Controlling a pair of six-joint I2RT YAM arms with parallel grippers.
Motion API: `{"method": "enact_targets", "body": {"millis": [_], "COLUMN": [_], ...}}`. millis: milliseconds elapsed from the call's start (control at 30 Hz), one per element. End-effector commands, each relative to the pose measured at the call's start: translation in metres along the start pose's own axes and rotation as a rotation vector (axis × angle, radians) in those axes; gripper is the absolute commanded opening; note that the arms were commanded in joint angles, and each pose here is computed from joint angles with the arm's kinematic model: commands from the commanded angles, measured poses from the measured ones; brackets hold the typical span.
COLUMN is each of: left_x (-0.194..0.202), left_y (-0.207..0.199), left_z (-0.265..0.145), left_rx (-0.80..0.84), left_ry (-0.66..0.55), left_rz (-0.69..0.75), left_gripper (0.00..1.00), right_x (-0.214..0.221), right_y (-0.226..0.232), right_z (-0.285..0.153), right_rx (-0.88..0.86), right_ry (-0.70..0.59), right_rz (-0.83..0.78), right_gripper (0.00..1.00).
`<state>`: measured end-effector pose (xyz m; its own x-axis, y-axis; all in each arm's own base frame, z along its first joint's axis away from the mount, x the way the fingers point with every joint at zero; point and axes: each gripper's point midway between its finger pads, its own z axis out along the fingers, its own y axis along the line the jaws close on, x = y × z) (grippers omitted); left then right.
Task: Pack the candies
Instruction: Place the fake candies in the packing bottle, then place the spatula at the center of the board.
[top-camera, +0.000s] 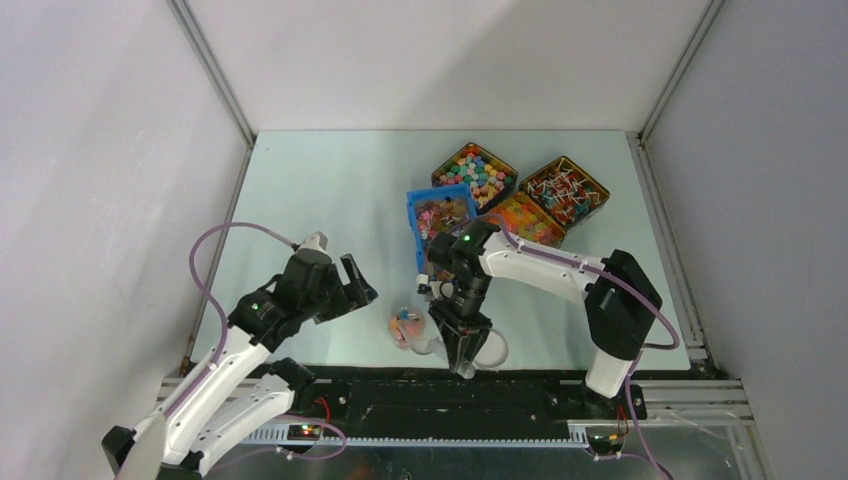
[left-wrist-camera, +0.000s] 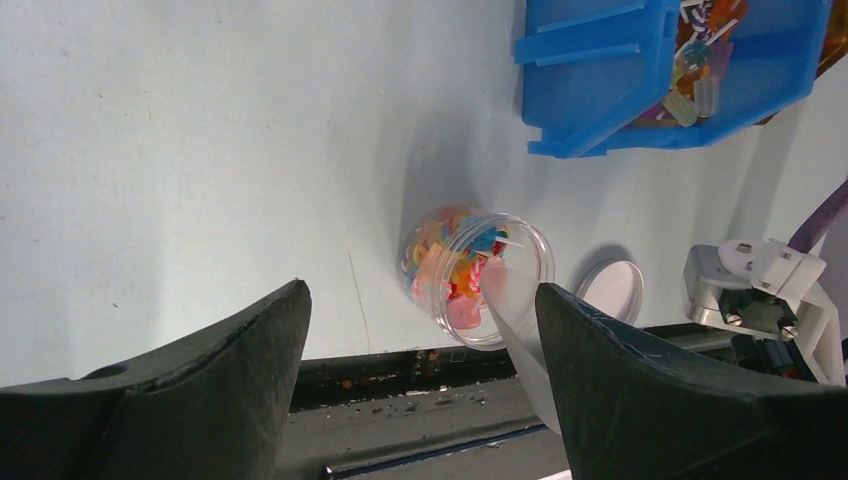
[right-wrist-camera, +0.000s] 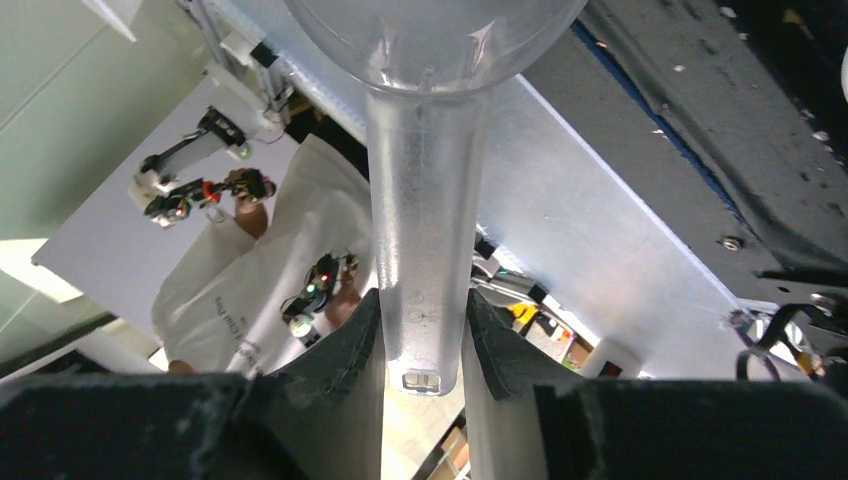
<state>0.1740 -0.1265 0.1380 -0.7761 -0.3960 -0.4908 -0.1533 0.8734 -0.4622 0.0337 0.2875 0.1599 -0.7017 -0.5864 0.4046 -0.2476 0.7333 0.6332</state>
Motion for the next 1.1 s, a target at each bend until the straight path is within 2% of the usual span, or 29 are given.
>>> {"method": "enact_targets", "body": {"millis": [0, 233, 433, 700, 900, 1067], "left_x": [-0.005, -0.005, -0.01, -0.017, -0.03, -0.033], "left_y": [-0.005, -0.006, -0.011, -0.023, -0.033, -0.036], "left_z": [-0.001, -0.001, -0.004, -0.009, -0.023, -0.024], "left_rx": [0.034, 0.048, 0.076, 0.15, 0.236, 0.263], "left_ry": [-0.033, -0.039, -0.065, -0.112, -0.197, -0.222], "left_rz": [-0.022, -0.03, -0.051, -0.062, -0.069, -0.087], "left_gripper": [0.89, 0.9, 0.94, 1.0, 1.0, 1.0], "right_x": [0.01, 0.004, -0.006, -0.012, -0.007, -0.003], "right_y": [-0.011, -0.031, -0.056, -0.074, -0.086, -0.098], "right_z": [-0.008, -0.023, -0.045, -0.075, -0.074, -0.069], "right_rx": [0.1, 0.252, 0.442, 0.604, 0.601, 0.571], "right_ry": [-0.057, -0.186, -0.335, -0.516, -0.586, -0.604], "right_rz": [-0.051, -0.1, -0.134, -0.15, -0.121, -0.044], "right_gripper": [0.0, 0.0, 0.0, 0.0, 0.0, 0.0]}}
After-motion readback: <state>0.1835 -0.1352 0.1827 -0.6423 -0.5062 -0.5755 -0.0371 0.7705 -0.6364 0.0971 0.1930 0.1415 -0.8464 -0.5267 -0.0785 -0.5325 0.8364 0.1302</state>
